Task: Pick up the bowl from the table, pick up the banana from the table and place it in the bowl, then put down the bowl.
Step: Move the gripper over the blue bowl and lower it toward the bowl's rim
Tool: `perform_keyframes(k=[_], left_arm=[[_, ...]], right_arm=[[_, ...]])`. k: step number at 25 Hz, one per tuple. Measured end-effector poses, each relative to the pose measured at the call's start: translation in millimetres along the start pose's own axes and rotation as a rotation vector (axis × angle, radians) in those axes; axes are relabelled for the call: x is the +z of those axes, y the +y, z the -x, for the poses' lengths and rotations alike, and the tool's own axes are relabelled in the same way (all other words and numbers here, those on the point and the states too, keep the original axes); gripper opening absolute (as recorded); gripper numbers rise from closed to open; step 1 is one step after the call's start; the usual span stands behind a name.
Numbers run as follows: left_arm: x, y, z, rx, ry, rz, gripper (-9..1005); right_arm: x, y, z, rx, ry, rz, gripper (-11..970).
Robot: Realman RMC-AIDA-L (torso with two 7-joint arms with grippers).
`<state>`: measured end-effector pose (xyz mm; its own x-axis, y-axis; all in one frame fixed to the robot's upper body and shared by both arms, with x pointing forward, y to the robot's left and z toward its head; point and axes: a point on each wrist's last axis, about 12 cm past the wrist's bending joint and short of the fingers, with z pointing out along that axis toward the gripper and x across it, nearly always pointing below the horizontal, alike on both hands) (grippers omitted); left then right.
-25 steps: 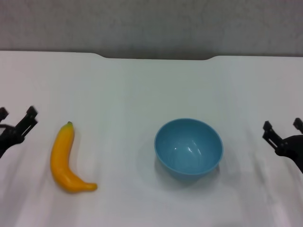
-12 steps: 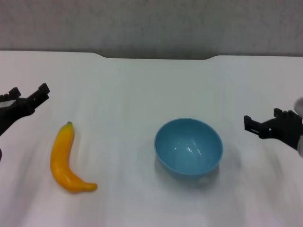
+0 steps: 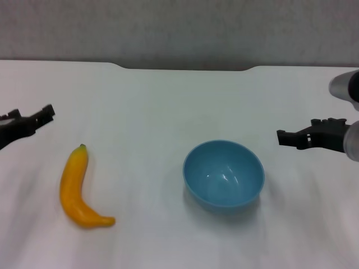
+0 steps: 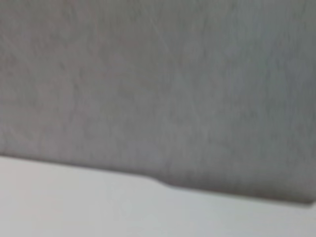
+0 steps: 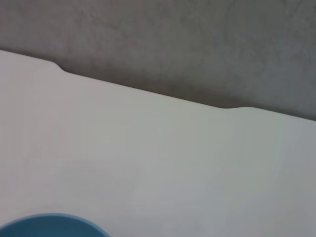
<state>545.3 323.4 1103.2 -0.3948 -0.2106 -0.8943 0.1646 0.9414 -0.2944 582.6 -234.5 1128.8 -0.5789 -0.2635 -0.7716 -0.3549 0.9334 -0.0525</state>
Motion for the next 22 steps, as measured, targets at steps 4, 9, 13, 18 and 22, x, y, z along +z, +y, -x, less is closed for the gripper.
perform_keyframes(k=[4, 9, 13, 18, 22], left_arm=[[5.6, 5.2, -1.4, 0.07, 0.093, 0.039, 886], [8.9, 4.8, -4.3, 0.091, 0.124, 0.052, 887], [10.7, 5.6, -10.3, 0.082, 0.144, 0.053, 887], [12.1, 6.2, -13.8, 0.077, 0.156, 0.054, 887], [13.1, 5.6, -14.3, 0.076, 0.158, 0.052, 887]], right_arm=[[8.0, 7.9, 0.8, 0.021, 0.005, 0.039, 885], [24.8, 23.7, -9.7, 0.056, 0.029, 0.102, 886], [38.0, 34.8, -25.1, 0.074, 0.08, 0.134, 885], [45.0, 38.3, -34.7, 0.082, 0.119, 0.143, 884], [48.3, 37.5, -39.9, 0.09, 0.112, 0.135, 884]])
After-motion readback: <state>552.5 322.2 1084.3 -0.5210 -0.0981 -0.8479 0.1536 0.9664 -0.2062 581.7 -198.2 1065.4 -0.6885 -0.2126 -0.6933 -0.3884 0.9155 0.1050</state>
